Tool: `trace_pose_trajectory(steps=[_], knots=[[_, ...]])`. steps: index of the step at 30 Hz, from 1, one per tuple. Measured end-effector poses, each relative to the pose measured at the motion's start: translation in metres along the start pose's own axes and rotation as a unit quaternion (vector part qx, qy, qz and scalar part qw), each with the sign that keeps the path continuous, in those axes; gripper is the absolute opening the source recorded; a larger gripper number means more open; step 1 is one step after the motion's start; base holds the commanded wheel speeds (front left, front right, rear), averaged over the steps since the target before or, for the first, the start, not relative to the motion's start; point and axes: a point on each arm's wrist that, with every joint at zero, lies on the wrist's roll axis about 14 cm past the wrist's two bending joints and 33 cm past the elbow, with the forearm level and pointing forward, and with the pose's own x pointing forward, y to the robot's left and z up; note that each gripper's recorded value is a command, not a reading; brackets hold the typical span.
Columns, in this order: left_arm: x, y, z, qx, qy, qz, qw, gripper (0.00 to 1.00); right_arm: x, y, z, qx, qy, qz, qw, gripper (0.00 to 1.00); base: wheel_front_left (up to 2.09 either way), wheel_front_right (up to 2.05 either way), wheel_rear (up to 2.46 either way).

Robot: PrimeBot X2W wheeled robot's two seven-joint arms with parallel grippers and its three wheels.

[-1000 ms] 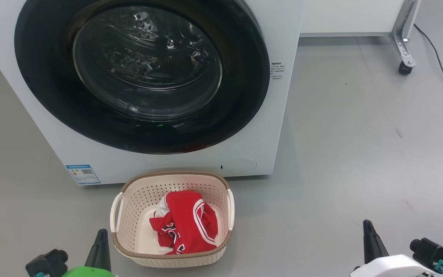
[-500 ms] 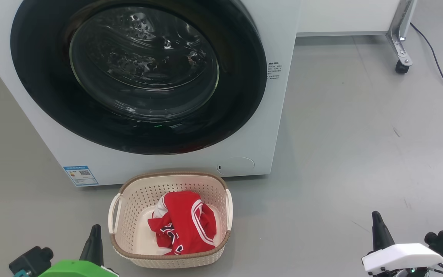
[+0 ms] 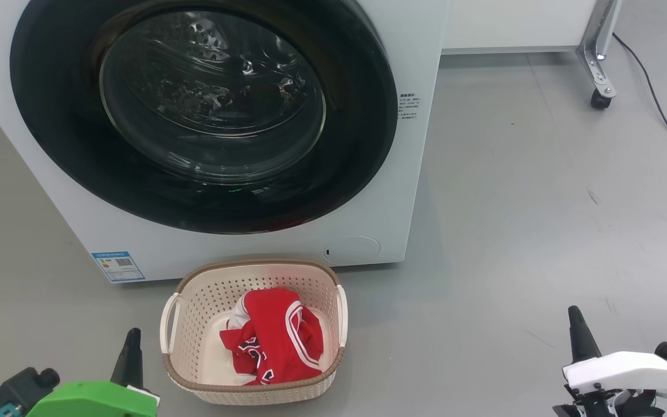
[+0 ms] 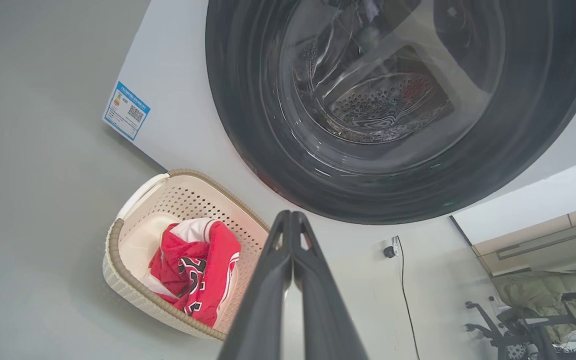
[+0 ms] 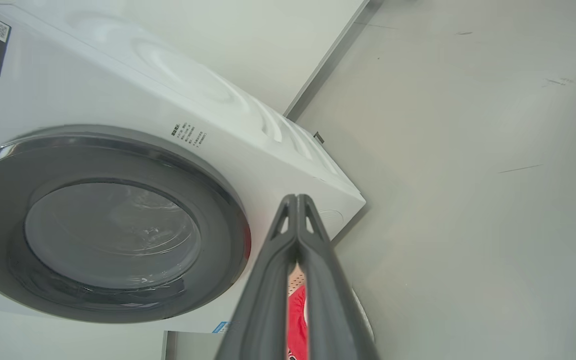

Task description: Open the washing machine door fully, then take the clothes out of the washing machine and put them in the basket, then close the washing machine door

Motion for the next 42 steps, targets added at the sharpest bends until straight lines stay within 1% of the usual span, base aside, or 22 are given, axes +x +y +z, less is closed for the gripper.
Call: trace_pose_trajectory(steps=[5, 6, 10, 19, 28, 40, 42], knots=[[0.002, -0.002, 0.002, -0.032, 0.001, -0.005, 0.999, 0.0, 0.001, -0.001, 0.005, 0.033, -0.004, -0.002, 0.999, 0.0, 0.0, 0.0, 0.0], [0.002, -0.002, 0.002, -0.032, 0.001, -0.005, 0.999, 0.0, 0.001, -0.001, 0.005, 0.033, -0.004, -0.002, 0.999, 0.0, 0.0, 0.0, 0.0], [0.004, -0.004, 0.005, -0.057, 0.0, -0.011, 0.998, 0.0, 0.005, 0.003, 0.011, 0.058, -0.01, 0.006, 0.998, 0.0, 0.0, 0.0, 0.0], [0.009, -0.008, 0.011, -0.111, -0.003, -0.022, 0.994, 0.0, 0.008, 0.005, 0.022, 0.116, -0.018, 0.012, 0.993, 0.0, 0.0, 0.0, 0.0], [0.013, -0.011, 0.019, -0.169, -0.009, -0.034, 0.985, 0.0, 0.011, 0.006, 0.033, 0.172, -0.025, 0.019, 0.985, 0.0, 0.0, 0.0, 0.0], [0.019, -0.018, 0.031, -0.246, -0.017, -0.058, 0.967, 0.0, 0.017, 0.015, 0.05, 0.248, -0.039, 0.044, 0.967, 0.0, 0.0, 0.0, 0.0], [0.02, -0.02, 0.032, -0.251, -0.015, -0.061, 0.966, 0.0, 0.017, 0.016, 0.051, 0.254, -0.039, 0.045, 0.965, 0.0, 0.0, 0.0, 0.0]])
